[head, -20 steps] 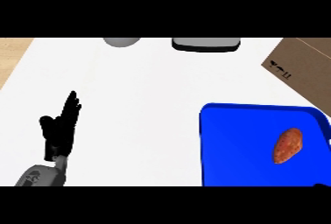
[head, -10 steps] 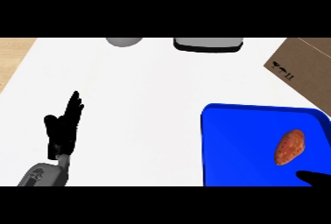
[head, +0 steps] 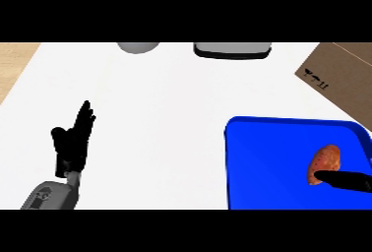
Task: Pick the sweet potato from the tray and place it in the cardboard box
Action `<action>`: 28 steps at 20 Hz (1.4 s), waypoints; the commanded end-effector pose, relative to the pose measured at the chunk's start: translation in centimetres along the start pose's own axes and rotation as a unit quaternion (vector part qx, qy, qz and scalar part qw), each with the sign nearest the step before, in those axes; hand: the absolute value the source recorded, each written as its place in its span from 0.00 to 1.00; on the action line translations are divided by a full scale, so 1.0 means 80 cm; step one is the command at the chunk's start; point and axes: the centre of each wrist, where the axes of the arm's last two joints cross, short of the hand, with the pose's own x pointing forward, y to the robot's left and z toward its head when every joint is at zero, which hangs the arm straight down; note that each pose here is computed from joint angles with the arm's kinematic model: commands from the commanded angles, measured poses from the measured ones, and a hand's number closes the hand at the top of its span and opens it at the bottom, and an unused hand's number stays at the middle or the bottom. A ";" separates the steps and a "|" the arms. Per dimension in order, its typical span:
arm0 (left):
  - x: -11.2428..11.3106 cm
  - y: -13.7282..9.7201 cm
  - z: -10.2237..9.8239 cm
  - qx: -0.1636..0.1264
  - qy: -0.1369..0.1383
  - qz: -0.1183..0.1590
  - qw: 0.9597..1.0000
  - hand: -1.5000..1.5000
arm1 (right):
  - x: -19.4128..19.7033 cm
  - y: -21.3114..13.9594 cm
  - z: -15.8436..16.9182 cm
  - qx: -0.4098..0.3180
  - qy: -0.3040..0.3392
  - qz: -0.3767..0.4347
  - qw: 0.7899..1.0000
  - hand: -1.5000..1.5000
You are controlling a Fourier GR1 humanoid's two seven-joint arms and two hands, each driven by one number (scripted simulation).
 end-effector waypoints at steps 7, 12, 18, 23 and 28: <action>-0.017 -0.003 0.013 0.011 0.004 -0.001 1.000 0.50 | 0.063 0.024 -0.011 0.012 0.137 0.030 0.990 0.00; -0.018 0.019 0.013 0.011 0.006 -0.006 1.000 0.50 | 0.057 0.040 -0.009 0.016 0.160 0.043 0.986 0.00; 0.003 0.021 -0.004 0.005 0.009 0.008 1.000 0.50 | 0.085 0.047 -0.022 0.015 0.175 0.067 0.982 0.00; -0.030 0.017 0.013 0.013 0.018 0.002 1.000 0.50 | 0.080 0.035 -0.025 0.028 0.188 0.079 0.979 0.00; -0.014 0.021 0.006 0.016 0.012 -0.001 1.000 0.50 | 0.076 0.058 -0.019 0.033 0.186 0.093 0.978 0.00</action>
